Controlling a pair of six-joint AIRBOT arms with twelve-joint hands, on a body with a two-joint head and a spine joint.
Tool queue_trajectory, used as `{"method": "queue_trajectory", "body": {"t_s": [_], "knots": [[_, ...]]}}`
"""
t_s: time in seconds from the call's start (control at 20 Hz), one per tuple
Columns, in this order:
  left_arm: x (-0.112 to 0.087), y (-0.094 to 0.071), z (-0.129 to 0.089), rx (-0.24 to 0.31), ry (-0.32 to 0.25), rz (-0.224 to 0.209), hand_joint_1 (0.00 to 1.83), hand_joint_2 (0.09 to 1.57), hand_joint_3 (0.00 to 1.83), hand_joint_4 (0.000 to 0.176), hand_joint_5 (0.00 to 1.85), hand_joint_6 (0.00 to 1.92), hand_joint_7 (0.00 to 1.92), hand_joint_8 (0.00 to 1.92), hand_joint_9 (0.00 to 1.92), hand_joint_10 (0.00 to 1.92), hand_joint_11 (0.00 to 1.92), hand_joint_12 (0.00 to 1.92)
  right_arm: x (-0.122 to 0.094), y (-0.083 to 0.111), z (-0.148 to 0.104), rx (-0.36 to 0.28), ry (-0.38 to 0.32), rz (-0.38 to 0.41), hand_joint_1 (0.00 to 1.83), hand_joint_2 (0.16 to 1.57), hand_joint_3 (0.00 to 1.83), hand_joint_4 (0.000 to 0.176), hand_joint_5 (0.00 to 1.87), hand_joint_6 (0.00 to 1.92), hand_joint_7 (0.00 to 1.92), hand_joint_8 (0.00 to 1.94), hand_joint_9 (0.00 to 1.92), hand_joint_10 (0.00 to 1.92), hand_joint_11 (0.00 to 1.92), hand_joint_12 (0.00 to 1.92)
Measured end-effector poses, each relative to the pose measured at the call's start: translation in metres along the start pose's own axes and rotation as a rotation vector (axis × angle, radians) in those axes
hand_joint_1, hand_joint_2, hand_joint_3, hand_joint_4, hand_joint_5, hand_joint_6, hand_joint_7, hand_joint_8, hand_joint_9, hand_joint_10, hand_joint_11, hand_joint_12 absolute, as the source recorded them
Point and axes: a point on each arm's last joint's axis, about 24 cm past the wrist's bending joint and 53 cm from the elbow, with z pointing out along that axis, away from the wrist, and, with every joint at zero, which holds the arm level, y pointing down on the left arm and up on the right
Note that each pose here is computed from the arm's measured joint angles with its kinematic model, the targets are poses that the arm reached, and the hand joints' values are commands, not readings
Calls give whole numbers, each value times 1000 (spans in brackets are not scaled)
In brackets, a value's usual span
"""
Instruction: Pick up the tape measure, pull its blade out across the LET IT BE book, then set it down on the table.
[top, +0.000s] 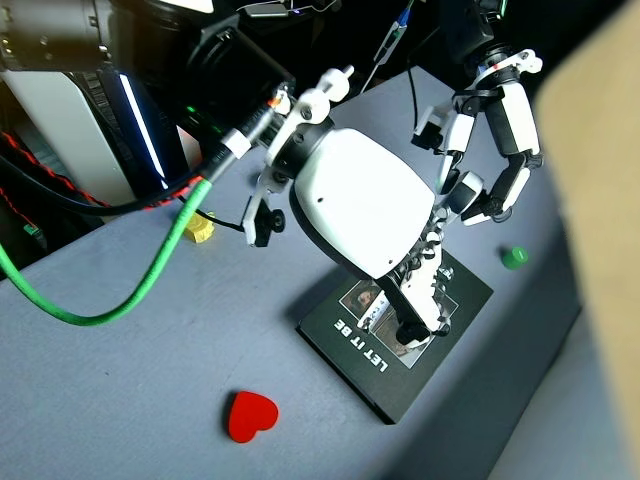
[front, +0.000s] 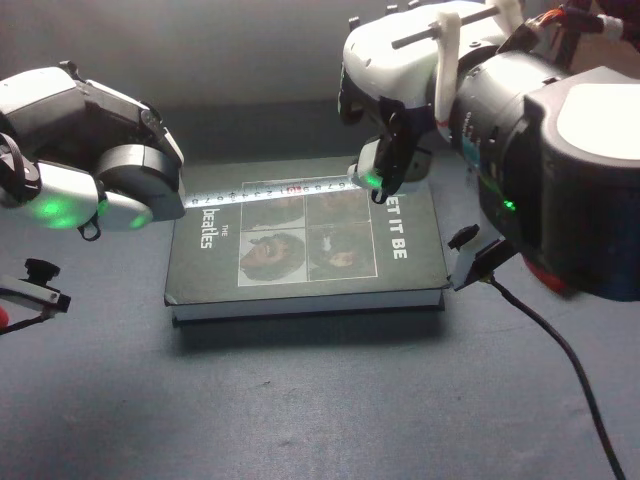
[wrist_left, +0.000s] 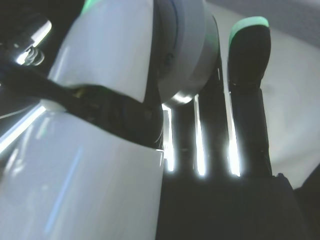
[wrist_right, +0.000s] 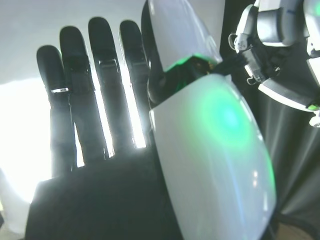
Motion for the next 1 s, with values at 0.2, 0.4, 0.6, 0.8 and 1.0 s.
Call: {"method": "queue_trajectory", "body": {"t_s": [0.2,0.4,0.6,0.8,1.0], "knots": [[2,-1,0,6,5,9,1384,1138,0,0,860,822,898,1188,971,1284,931,1227,0,-6,8,22,1,11,1040,1117,2,0,769,8,828,6,762,12,351,933],[1,-1,2,7,4,7,1503,1096,0,0,869,754,941,1023,986,1112,944,1455,11,-10,10,41,24,17,1041,1119,2,0,794,15,846,11,792,22,388,950],[-1,-1,2,7,-1,1,1496,1130,0,0,818,835,860,1140,897,1210,880,1531,12,-11,16,47,20,15,1036,1117,1,0,798,14,842,7,783,16,375,940],[-3,-1,2,7,-4,0,1495,1130,0,0,819,849,868,1141,900,1199,872,1528,21,-19,20,64,30,1,1040,1119,1,0,802,12,851,9,778,12,351,928],[-2,-1,2,7,-3,-1,1494,1125,0,0,833,826,871,1136,897,1194,900,1513,18,-13,22,41,10,-3,1043,1120,1,0,799,9,843,4,775,9,352,926]]}}
